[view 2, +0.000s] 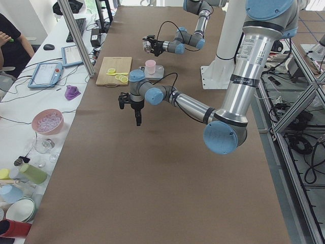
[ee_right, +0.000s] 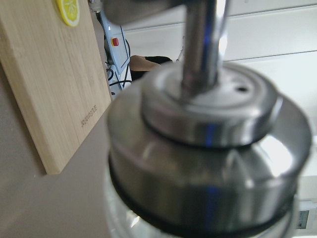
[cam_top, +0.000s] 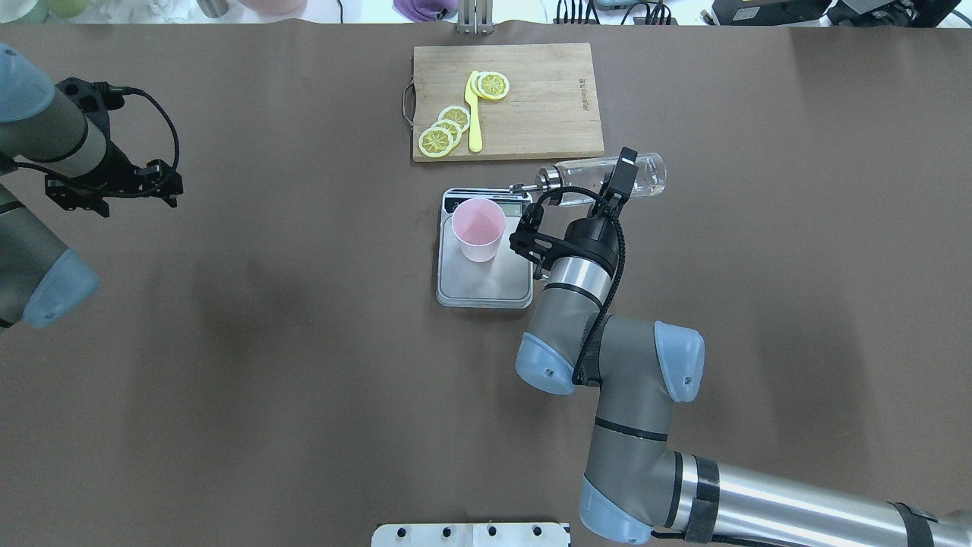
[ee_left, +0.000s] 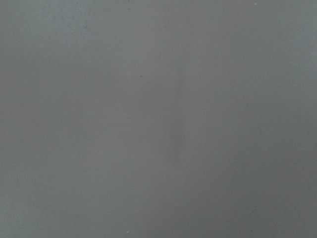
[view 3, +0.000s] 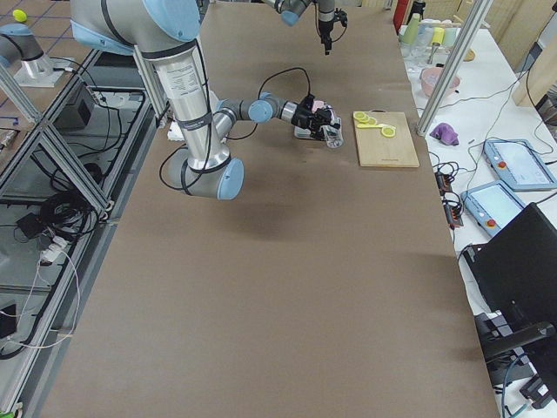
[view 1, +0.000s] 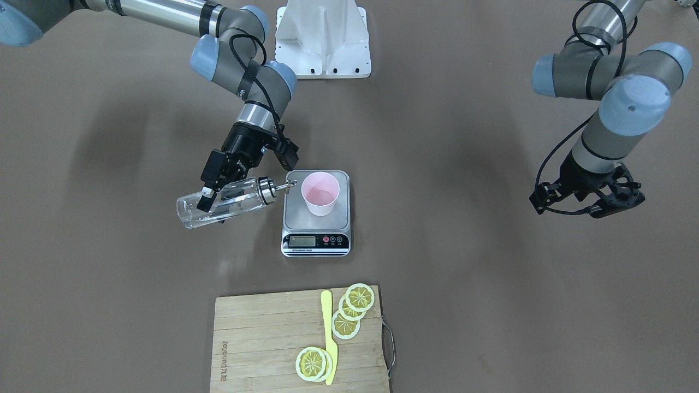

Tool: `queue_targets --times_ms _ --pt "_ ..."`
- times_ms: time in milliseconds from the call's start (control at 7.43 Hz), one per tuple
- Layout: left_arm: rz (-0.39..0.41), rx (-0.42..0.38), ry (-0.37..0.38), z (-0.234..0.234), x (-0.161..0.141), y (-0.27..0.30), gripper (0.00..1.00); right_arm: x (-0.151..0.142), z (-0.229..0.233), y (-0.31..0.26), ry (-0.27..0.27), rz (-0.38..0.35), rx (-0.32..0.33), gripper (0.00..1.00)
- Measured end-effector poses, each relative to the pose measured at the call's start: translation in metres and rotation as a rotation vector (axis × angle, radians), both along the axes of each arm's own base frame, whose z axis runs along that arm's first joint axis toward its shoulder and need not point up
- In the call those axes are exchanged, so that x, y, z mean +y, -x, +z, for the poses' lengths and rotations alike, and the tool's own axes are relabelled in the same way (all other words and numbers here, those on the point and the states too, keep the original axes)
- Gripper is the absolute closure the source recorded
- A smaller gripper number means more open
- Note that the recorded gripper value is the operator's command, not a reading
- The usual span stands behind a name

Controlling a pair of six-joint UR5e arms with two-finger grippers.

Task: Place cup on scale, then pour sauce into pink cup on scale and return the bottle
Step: 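Tilt the bottle spout over the pink cup with the right gripper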

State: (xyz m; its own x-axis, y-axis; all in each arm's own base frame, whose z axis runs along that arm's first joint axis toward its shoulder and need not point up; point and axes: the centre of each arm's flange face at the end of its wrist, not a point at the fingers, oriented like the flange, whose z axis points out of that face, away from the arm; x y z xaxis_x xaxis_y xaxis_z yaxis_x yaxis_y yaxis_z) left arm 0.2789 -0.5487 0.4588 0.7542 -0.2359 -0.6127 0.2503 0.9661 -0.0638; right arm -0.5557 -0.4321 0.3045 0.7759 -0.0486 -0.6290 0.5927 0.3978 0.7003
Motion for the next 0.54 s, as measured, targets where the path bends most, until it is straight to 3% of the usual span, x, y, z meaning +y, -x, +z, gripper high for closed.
queue_targets --times_ms 538 --pt "0.001 -0.003 0.004 0.0034 0.0002 0.0002 0.01 -0.0032 -0.0027 0.0015 -0.076 0.023 0.044 1.00"
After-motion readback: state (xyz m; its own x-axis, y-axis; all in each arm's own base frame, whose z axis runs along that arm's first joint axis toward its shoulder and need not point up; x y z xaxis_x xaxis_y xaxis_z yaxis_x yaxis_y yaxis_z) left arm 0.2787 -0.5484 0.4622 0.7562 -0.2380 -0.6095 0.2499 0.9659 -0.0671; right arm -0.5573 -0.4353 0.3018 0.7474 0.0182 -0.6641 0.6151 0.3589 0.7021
